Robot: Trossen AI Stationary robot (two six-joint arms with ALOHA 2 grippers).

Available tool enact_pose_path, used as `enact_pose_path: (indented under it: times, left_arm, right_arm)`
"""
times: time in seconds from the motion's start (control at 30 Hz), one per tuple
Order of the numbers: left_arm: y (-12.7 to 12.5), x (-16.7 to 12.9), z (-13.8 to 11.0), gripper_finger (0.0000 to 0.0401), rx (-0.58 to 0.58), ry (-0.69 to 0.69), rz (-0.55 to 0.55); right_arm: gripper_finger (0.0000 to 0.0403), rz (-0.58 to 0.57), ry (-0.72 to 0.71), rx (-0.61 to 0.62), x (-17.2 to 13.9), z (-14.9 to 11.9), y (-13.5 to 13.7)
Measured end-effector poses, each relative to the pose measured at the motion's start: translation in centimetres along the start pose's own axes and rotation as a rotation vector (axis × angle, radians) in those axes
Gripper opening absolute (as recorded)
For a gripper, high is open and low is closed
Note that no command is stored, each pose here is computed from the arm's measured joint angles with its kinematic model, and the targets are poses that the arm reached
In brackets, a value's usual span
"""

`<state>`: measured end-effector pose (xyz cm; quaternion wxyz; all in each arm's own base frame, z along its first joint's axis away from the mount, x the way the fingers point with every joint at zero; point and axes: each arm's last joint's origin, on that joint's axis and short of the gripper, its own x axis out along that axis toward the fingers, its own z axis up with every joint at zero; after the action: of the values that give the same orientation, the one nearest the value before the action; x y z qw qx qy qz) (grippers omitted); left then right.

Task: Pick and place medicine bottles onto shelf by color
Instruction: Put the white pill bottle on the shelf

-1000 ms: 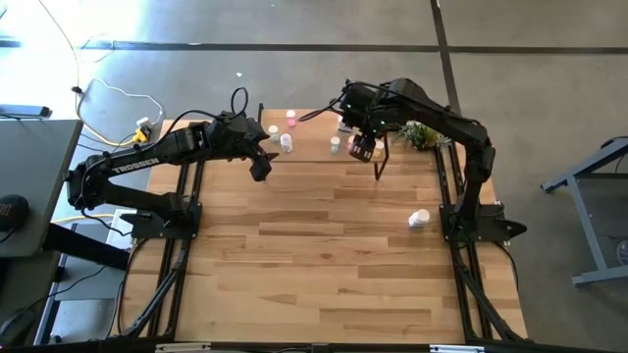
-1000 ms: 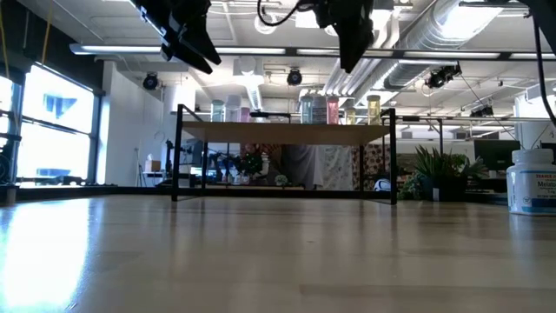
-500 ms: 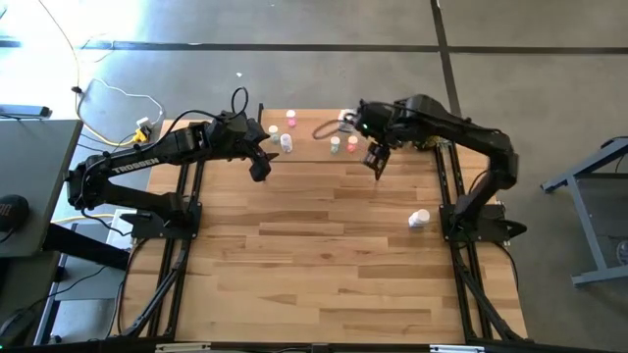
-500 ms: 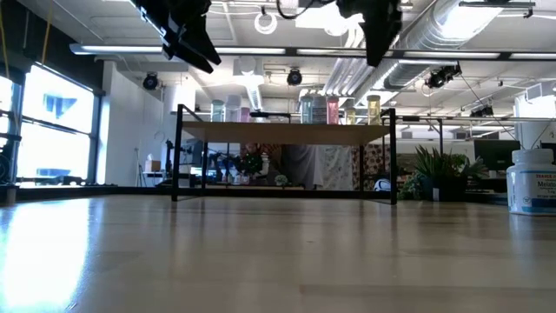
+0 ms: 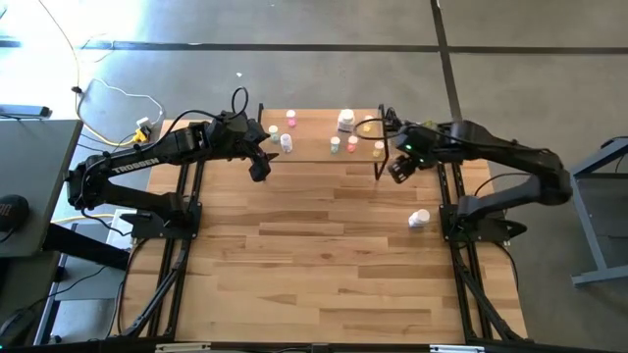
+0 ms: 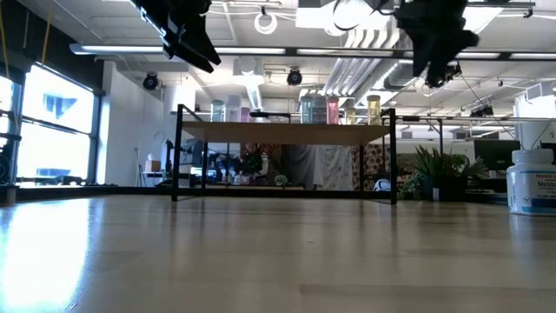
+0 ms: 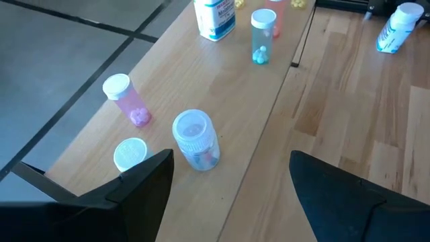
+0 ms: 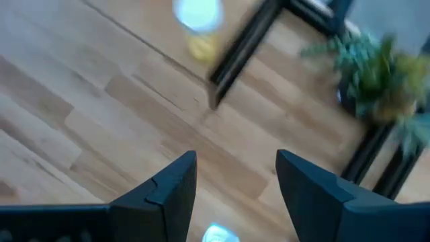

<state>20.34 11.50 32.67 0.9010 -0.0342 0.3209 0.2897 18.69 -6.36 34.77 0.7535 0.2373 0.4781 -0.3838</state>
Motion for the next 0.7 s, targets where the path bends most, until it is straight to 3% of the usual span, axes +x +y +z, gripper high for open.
enact_pose_path:
  times: [0.33, 0.7]
  left_arm:
    - [0.0, 0.0, 0.0, 0.0284, 0.000, 0.000, 0.000]
    - [0.0, 0.0, 0.0, 0.0284, 0.055, 0.000, 0.000]
  right_arm:
    - [0.0196, 0.058, 0.094, 0.262, 1.2, -4.1, -2.0]
    - [0.0237, 0.071, 0.362, 0.403, 5.4, -7.4, -1.4]
